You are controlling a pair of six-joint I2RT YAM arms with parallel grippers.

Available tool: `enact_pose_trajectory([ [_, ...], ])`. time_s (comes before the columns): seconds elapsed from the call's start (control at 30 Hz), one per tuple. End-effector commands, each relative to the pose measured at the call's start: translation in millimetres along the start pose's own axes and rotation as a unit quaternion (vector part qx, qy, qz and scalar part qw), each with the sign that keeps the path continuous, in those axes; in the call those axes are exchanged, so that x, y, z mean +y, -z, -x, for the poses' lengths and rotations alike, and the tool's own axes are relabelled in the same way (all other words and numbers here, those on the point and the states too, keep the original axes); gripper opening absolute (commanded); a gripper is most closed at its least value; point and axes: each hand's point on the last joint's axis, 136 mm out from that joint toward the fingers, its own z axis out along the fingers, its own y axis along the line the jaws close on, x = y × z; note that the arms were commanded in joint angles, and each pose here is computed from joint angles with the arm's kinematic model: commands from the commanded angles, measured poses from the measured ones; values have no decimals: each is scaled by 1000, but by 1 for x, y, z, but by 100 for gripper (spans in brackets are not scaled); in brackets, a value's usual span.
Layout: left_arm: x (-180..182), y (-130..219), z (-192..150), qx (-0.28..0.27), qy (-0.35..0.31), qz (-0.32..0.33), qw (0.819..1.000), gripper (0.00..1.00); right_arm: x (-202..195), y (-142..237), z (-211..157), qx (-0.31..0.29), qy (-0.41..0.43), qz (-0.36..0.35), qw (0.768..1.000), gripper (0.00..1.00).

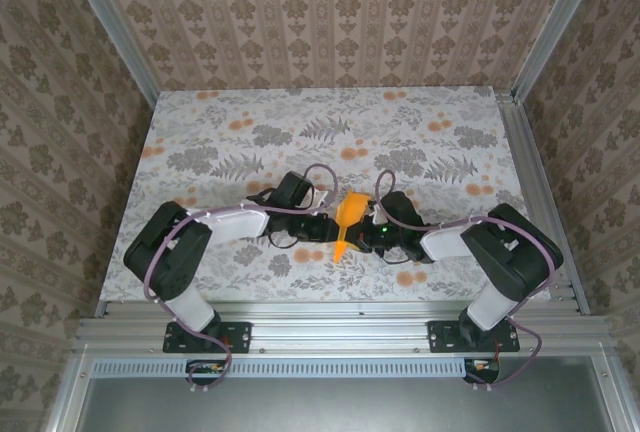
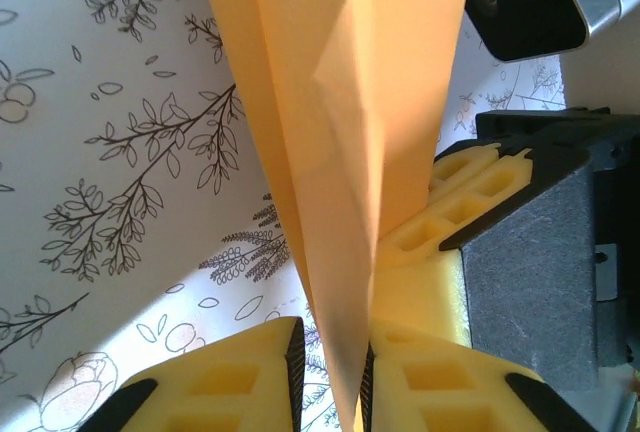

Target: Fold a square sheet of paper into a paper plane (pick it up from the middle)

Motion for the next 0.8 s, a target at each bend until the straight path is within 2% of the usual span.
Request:
enact_pose_trajectory([
  [0.0,-1,12,-3,-3,-3,-2,1000,30,-8,12,1,-1,52,-67,996,6],
  [0.17,5,31,-2,-16,-3,11,1000,41,-22,44,0,23,150,-214,965,6],
  [0.37,17,45,-1,-25,3,29,999,45,-45,71,-4,67,224,-360,903,5],
  [0.53,25,54,-2,-30,5,41,999,47,-51,70,-2,77,265,-426,861,6],
  [0.77,31,60,-6,-31,11,50,998,48,-57,53,-5,86,296,-456,835,11],
])
